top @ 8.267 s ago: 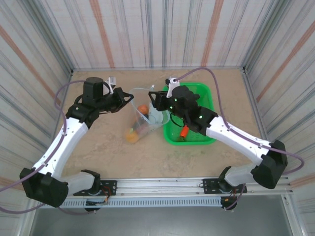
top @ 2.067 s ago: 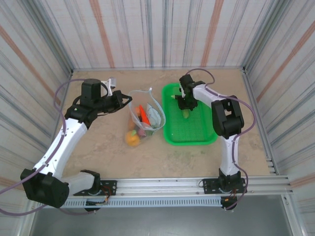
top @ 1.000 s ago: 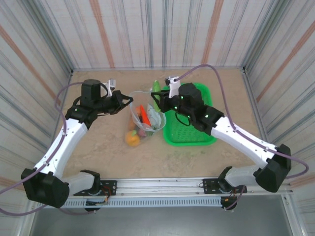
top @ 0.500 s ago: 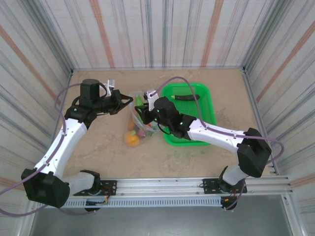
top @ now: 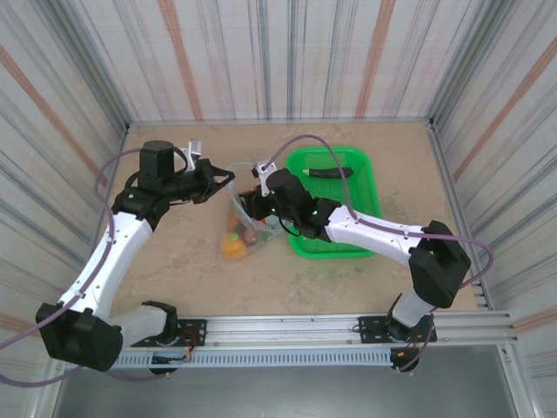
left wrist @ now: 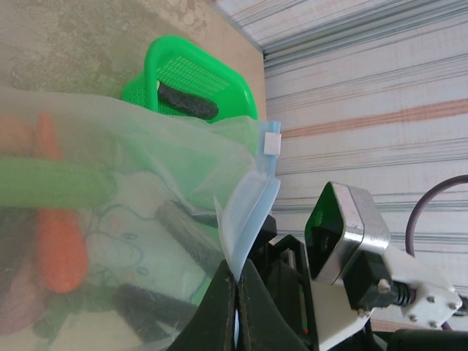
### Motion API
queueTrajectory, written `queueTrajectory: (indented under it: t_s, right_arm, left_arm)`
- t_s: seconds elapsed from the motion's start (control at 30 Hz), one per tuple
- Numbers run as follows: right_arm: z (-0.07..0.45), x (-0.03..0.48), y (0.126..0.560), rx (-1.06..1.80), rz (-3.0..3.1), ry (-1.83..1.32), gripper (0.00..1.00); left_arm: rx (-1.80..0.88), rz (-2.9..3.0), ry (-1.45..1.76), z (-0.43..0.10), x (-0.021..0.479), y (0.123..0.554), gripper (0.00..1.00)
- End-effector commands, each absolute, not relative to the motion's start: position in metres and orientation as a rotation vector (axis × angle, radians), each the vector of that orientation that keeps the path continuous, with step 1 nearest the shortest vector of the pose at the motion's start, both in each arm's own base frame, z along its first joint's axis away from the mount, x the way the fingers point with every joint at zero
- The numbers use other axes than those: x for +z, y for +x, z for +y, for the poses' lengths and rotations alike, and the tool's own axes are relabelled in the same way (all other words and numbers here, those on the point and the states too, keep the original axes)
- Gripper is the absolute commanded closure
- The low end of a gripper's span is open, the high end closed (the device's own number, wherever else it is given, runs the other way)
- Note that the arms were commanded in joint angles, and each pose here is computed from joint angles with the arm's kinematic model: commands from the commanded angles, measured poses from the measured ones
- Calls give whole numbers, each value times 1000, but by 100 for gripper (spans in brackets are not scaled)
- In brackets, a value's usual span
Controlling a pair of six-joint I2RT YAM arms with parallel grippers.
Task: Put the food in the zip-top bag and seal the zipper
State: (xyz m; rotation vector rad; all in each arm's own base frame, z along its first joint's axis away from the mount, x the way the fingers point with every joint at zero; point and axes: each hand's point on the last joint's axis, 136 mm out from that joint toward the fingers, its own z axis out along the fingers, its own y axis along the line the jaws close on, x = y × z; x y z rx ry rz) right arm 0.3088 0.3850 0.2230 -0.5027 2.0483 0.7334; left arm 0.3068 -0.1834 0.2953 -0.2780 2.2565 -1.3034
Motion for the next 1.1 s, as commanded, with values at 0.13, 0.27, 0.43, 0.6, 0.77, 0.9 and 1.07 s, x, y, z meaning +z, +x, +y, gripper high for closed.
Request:
queueTrajectory:
  t_s: [0.13, 0.27, 0.43, 0.6, 0.77, 0.9, 1.07]
  right_arm:
    - [369, 289, 297, 836, 1969, -514, 39]
    - [346, 325, 291, 848, 1928, -466, 47]
    - [292, 346, 303, 806, 1927, -278, 50]
    - [225, 288, 345, 742, 2120, 110, 54]
    - [182, 230, 374, 668, 2232, 469, 52]
    - [170, 191, 394, 684, 2276, 754, 53]
    - [165, 150, 416, 669, 2259, 1062, 50]
  left_arm:
    - [-1155, 2214, -269, -164, 305, 304, 100]
    - [-1102, 2199, -271, -157, 310, 303, 100]
    - [-1084, 2188, -263, -155, 314, 302, 100]
    - [-1103, 2197, -264, -157, 306, 302, 100]
    - [-1111, 2206, -263, -159, 303, 302, 100]
    - [-1143, 2205, -266, -162, 303, 302, 100]
    - [-1194, 2208, -265, -168, 302, 302, 100]
